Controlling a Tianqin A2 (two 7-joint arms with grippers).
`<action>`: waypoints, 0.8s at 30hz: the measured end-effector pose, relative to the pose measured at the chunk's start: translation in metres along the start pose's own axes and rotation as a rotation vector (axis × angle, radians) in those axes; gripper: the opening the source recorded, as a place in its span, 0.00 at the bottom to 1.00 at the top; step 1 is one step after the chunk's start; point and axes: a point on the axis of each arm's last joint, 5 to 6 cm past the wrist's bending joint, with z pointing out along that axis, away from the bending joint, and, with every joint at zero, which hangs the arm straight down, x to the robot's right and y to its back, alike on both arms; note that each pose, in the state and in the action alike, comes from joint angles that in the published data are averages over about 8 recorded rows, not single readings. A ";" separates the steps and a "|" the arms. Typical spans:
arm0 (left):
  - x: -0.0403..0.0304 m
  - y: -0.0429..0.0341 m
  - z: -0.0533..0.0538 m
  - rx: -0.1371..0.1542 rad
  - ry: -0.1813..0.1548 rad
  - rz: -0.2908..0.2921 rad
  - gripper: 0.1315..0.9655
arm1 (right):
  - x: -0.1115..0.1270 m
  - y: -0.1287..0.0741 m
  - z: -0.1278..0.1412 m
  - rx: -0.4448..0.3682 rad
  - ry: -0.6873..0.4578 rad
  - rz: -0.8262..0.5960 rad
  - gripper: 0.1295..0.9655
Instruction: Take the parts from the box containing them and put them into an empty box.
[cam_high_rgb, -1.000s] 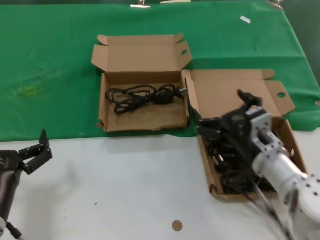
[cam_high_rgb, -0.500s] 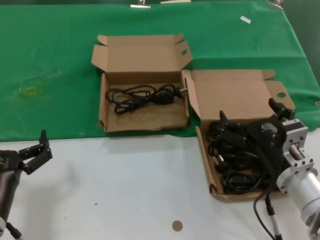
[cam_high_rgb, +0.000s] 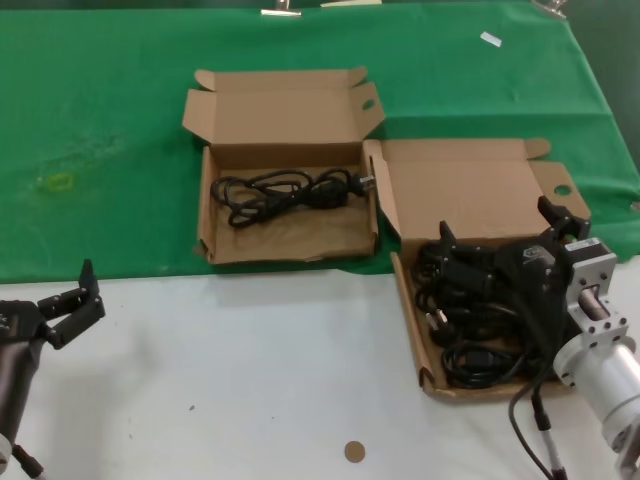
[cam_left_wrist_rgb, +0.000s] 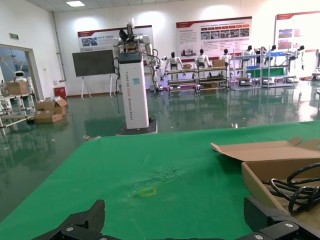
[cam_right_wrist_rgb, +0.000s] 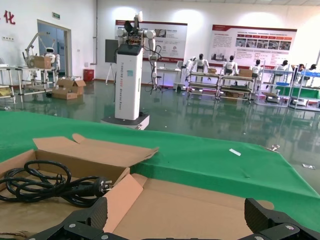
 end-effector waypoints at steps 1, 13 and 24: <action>0.0000 0.0000 0.000 0.000 0.000 0.000 1.00 | 0.000 0.000 0.000 0.000 0.000 0.000 1.00; 0.0000 0.0000 0.000 0.000 0.000 0.000 1.00 | 0.000 0.000 0.000 0.000 0.000 0.000 1.00; 0.0000 0.0000 0.000 0.000 0.000 0.000 1.00 | 0.000 0.000 0.000 0.000 0.000 0.000 1.00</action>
